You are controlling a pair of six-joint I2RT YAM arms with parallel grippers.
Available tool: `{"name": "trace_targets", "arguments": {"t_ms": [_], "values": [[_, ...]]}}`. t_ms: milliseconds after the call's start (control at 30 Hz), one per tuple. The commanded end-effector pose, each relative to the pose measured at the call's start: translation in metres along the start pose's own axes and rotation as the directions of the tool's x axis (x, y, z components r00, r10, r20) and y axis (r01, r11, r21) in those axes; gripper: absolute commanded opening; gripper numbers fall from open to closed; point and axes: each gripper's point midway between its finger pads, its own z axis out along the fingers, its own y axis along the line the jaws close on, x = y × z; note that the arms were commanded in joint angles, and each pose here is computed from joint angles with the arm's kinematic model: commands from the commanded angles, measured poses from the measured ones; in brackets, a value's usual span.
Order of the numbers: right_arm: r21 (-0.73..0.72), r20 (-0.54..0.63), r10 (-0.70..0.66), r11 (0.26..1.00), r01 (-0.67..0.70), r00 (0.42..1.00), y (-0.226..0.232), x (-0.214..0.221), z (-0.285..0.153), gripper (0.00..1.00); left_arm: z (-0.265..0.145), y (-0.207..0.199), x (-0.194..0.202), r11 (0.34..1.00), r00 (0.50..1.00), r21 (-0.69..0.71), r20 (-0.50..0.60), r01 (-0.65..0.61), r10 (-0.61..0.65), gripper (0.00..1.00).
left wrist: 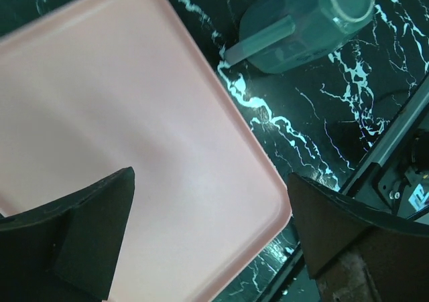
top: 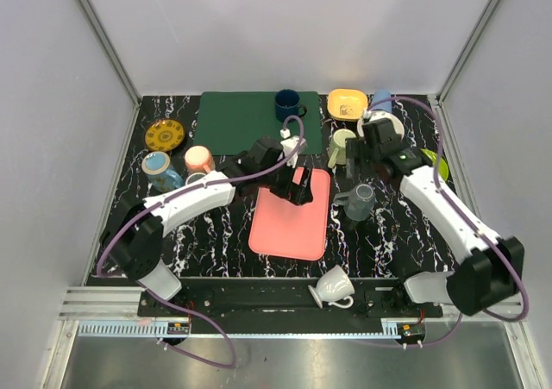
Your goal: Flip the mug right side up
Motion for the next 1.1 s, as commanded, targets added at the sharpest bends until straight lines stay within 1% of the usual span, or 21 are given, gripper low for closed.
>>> {"name": "trace_targets", "arguments": {"t_ms": [0,100,133,167,200,233,267,333,367,433,467,533,600,633,667,700,733,767,833,933,1067], "values": [[0.011,0.268,0.266,0.960,-0.279,0.926,-0.021,-0.071,-0.072,0.98,0.000,-0.017,-0.039,0.968,0.969,0.080,0.089,-0.239,0.232,0.99],[-0.057,0.262,0.324,0.945,-0.321,0.909,-0.014,-0.072,-0.086,0.98,0.007,-0.017,-0.048,0.930,0.929,0.085,0.139,-0.356,0.343,0.99],[-0.077,0.264,0.340,0.940,-0.332,0.903,-0.012,-0.072,-0.089,0.97,0.006,-0.025,-0.047,0.875,0.878,0.127,0.180,-0.468,0.443,0.99],[-0.091,0.253,0.357,0.934,-0.345,0.899,-0.009,-0.068,-0.088,0.97,0.010,-0.028,-0.044,0.826,0.828,0.138,0.234,-0.546,0.509,0.99],[-0.123,0.254,0.371,0.928,-0.351,0.893,-0.005,-0.067,-0.092,0.97,0.013,-0.037,-0.037,0.769,0.780,0.163,0.250,-0.618,0.573,0.99],[-0.137,0.255,0.384,0.923,-0.360,0.887,-0.004,-0.066,-0.093,0.97,0.016,-0.042,-0.034,0.689,0.709,0.179,0.266,-0.702,0.653,0.99],[-0.149,0.249,0.395,0.918,-0.368,0.885,-0.002,-0.062,-0.093,0.97,0.026,-0.042,-0.028,0.661,0.698,0.223,0.219,-0.716,0.682,0.99],[-0.191,0.253,0.404,0.912,-0.364,0.879,0.002,-0.061,-0.101,0.96,0.037,-0.044,-0.025,0.599,0.656,0.283,0.189,-0.749,0.731,0.93],[-0.195,0.248,0.406,0.910,-0.366,0.879,0.002,-0.058,-0.102,0.96,0.047,-0.042,-0.024,0.597,0.660,0.317,0.149,-0.737,0.736,0.91],[-0.214,0.251,0.402,0.910,-0.355,0.881,0.002,-0.056,-0.110,0.96,0.054,-0.047,-0.030,0.567,0.644,0.348,0.164,-0.747,0.748,0.90],[-0.216,0.252,0.396,0.913,-0.347,0.883,0.001,-0.054,-0.112,0.96,0.063,-0.043,-0.025,0.574,0.654,0.368,0.141,-0.732,0.743,0.90],[-0.217,0.266,0.394,0.914,-0.344,0.880,-0.002,-0.052,-0.118,0.96,0.066,-0.053,-0.033,0.554,0.655,0.401,0.176,-0.730,0.735,0.90],[-0.215,0.275,0.391,0.915,-0.340,0.878,-0.004,-0.050,-0.120,0.96,0.076,-0.053,-0.032,0.553,0.663,0.423,0.172,-0.718,0.729,0.90],[-0.217,0.274,0.391,0.915,-0.340,0.879,-0.004,-0.049,-0.120,0.96,0.077,-0.058,-0.044,0.541,0.653,0.417,0.194,-0.730,0.732,0.90],[-0.217,0.274,0.388,0.916,-0.336,0.880,-0.004,-0.049,-0.121,0.96,0.085,-0.053,-0.037,0.548,0.662,0.439,0.161,-0.712,0.732,0.89],[-0.218,0.275,0.389,0.916,-0.337,0.879,-0.004,-0.049,-0.121,0.96,0.088,-0.053,-0.037,0.545,0.661,0.447,0.154,-0.709,0.734,0.89],[-0.220,0.276,0.390,0.915,-0.337,0.878,-0.004,-0.049,-0.122,0.96,0.087,-0.059,-0.045,0.526,0.649,0.456,0.165,-0.718,0.743,0.89],[-0.220,0.276,0.388,0.916,-0.335,0.879,-0.004,-0.049,-0.122,0.96,0.094,-0.056,-0.041,0.527,0.653,0.470,0.152,-0.708,0.742,0.89],[-0.223,0.279,0.389,0.916,-0.334,0.878,-0.004,-0.050,-0.123,0.96,0.095,-0.064,-0.046,0.502,0.641,0.484,0.174,-0.717,0.747,0.88],[-0.236,0.273,0.397,0.911,-0.339,0.876,-0.002,-0.050,-0.124,0.96,0.101,-0.072,-0.046,0.488,0.642,0.504,0.188,-0.712,0.743,0.87],[-0.260,0.275,0.409,0.903,-0.342,0.870,0.000,-0.051,-0.130,0.96,0.113,-0.076,-0.033,0.479,0.643,0.535,0.166,-0.695,0.748,0.84]]}}
